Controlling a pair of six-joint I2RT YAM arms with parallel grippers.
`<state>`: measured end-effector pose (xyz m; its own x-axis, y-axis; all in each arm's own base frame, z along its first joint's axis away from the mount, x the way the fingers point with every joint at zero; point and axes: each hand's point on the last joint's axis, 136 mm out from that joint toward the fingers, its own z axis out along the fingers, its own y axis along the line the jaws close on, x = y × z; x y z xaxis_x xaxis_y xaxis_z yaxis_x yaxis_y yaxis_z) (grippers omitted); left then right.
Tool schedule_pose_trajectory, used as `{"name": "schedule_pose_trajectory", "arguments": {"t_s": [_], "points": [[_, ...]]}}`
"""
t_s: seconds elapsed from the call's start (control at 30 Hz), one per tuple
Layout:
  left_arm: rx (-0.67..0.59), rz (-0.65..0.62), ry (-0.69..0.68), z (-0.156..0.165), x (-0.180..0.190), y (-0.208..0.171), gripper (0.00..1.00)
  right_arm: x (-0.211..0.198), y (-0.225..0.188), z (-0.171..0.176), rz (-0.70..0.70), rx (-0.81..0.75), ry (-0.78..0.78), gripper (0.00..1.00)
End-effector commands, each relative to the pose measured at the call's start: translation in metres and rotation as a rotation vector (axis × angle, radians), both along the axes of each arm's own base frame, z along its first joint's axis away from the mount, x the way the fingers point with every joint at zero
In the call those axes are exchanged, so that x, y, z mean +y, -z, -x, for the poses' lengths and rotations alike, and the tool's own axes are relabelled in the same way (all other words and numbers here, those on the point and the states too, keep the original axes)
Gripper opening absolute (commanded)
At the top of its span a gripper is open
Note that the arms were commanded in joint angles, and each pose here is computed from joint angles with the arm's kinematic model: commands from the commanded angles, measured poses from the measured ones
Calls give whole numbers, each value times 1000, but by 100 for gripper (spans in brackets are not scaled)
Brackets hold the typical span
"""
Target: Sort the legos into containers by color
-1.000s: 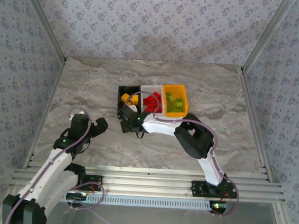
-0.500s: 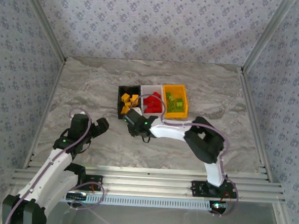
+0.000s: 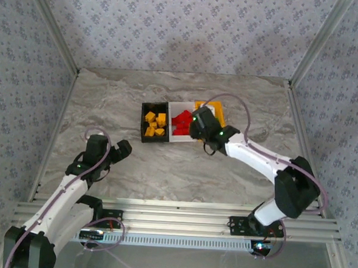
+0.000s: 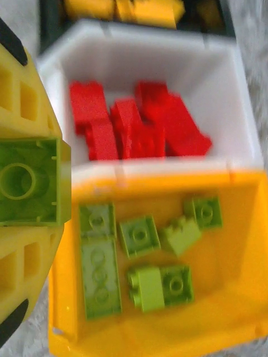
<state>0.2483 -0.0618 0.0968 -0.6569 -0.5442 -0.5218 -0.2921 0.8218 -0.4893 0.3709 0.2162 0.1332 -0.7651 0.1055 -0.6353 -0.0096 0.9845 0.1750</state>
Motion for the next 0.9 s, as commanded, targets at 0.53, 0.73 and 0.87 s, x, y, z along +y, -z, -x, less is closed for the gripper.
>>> {"name": "schedule_pose_trajectory", "arguments": {"t_s": [0.53,0.73,0.87], "points": [[-73,34,-17,-14,-3,-33,100,-36,-67,-31,-118,-129,123,69],[-162,43,-35,-38,-5,-66,100,-55,-87,13,-230,-292,104,74],[-142,-30,-117,-60,7,-81,100,-75,-78,35,-281,-357,186,84]]}}
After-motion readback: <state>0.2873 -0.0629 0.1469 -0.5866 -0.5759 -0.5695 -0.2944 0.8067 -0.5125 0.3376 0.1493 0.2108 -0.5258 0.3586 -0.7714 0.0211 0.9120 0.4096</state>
